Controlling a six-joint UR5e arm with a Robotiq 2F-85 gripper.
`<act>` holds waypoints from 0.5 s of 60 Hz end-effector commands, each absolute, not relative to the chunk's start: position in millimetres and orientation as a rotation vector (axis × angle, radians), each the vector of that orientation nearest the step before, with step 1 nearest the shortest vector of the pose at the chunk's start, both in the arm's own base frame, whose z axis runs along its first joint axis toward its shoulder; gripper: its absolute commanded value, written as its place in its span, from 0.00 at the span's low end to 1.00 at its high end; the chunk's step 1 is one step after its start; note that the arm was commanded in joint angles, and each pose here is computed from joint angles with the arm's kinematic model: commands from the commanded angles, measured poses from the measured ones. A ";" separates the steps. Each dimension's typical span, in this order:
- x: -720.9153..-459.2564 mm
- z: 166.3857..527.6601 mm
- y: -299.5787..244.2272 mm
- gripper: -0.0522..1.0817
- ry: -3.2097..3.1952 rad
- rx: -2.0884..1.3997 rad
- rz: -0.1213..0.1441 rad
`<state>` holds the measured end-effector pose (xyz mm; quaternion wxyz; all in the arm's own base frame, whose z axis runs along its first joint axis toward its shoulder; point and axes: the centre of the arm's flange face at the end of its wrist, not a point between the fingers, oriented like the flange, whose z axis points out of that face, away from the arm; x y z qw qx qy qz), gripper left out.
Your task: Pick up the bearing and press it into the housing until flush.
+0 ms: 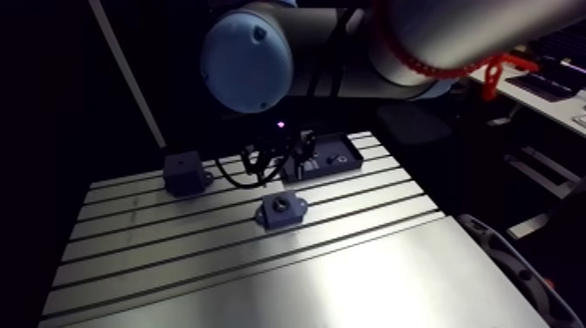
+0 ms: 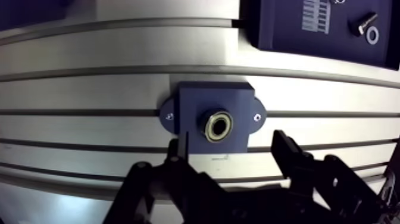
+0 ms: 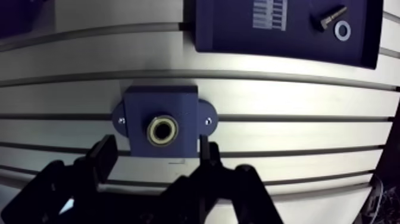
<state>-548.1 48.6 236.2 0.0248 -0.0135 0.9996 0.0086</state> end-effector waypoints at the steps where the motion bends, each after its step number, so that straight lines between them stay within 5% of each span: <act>1: -548.8 239.6 53.8 0.96 3.090 -0.032 0.030; 30: -546.0 220.8 54.4 0.99 3.056 -0.031 0.001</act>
